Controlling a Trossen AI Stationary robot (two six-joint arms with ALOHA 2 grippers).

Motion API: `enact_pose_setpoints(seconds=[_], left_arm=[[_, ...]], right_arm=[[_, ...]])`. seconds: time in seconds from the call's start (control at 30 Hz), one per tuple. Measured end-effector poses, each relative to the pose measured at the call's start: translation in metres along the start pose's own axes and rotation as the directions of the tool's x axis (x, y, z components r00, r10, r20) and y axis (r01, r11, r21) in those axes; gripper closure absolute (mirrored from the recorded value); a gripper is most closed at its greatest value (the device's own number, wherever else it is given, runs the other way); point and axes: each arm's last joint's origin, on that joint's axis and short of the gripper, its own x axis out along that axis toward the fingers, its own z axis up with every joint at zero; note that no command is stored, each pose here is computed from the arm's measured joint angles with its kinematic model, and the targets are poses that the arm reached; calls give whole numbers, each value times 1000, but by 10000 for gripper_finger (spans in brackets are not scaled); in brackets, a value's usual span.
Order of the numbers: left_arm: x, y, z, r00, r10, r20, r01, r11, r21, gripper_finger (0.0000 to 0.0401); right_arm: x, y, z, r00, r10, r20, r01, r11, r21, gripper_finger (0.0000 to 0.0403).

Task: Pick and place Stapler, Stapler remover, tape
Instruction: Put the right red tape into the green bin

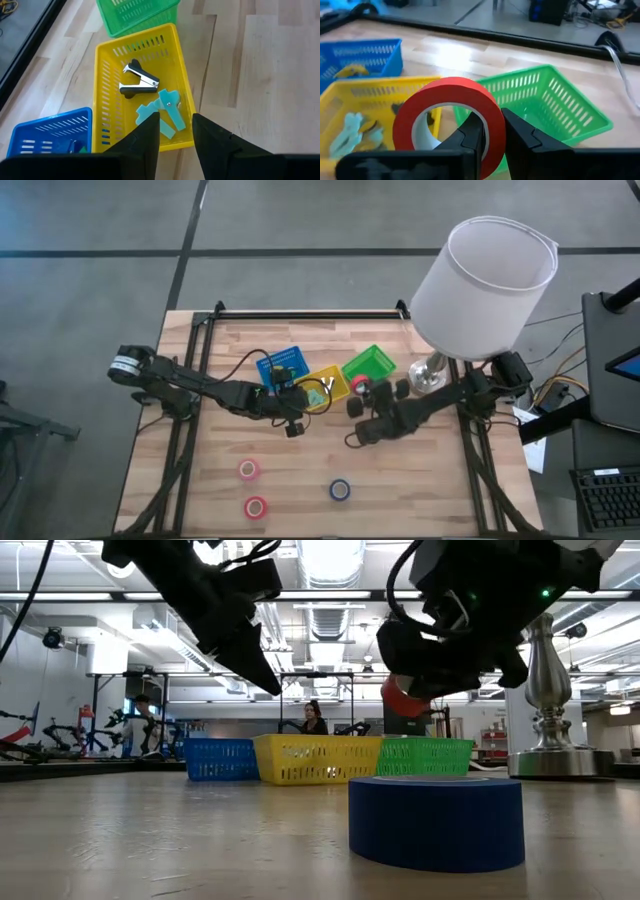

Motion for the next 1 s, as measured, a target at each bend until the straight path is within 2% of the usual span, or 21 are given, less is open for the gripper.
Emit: enact_pose_setpoints(seconds=[0.17, 0.53, 0.83, 1.0], left_arm=[[0, 0, 0, 1000, 0, 0, 0, 1000, 0, 284], [0, 0, 0, 1000, 0, 0, 0, 1000, -11, 286], [0, 0, 0, 1000, -1, 1, 1, 1000, -11, 286], [0, 0, 0, 1000, -2, 1, 2, 1000, -12, 287]], right_arm=[[5, -3, -6, 999, -25, 40, 23, 998, 56, 356], [26, -1, -42, 995, -89, 55, 79, 983, 163, 358], [33, 4, -55, 991, -105, 78, 91, 981, 170, 354], [30, 4, -51, 995, -99, 7, 98, 993, 60, 348]])
